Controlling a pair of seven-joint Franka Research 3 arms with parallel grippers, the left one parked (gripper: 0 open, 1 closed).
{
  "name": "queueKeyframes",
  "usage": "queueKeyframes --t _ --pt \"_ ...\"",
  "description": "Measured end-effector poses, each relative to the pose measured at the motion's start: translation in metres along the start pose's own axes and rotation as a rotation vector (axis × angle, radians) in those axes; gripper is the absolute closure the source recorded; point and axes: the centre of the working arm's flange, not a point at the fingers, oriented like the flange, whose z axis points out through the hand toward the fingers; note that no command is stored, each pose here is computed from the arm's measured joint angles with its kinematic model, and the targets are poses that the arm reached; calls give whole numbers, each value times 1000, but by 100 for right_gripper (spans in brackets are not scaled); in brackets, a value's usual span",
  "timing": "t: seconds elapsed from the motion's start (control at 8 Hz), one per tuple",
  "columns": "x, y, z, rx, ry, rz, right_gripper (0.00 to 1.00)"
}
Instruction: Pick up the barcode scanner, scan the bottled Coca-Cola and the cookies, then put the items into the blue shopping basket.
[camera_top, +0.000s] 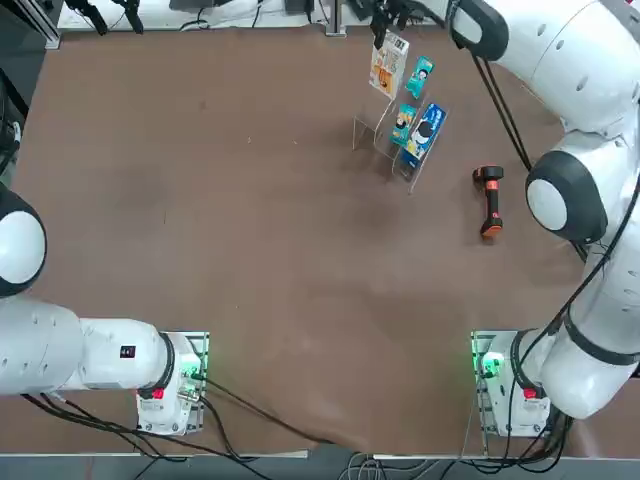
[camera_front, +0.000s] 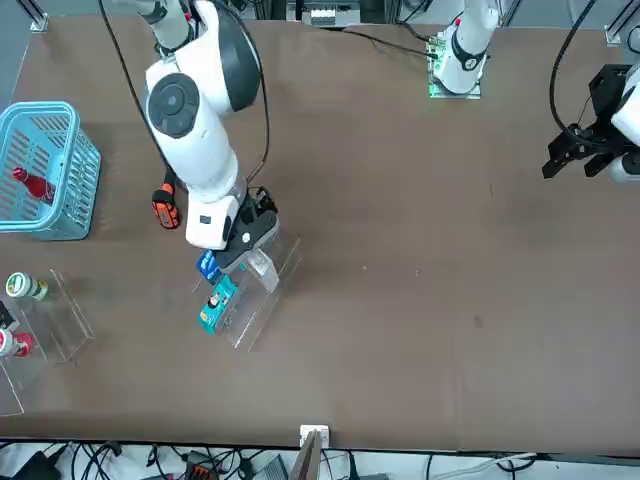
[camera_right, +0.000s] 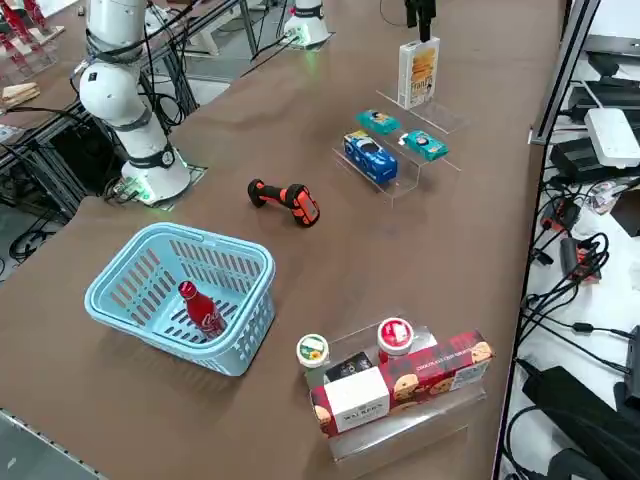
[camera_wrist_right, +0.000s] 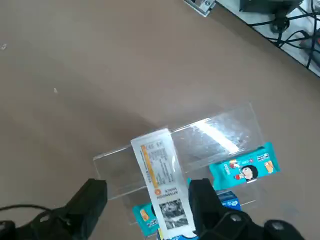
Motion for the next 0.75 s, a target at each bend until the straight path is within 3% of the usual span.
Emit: queueKeyframes --t 0.75 --pt "2 6 11 -44 -10 -12 0"
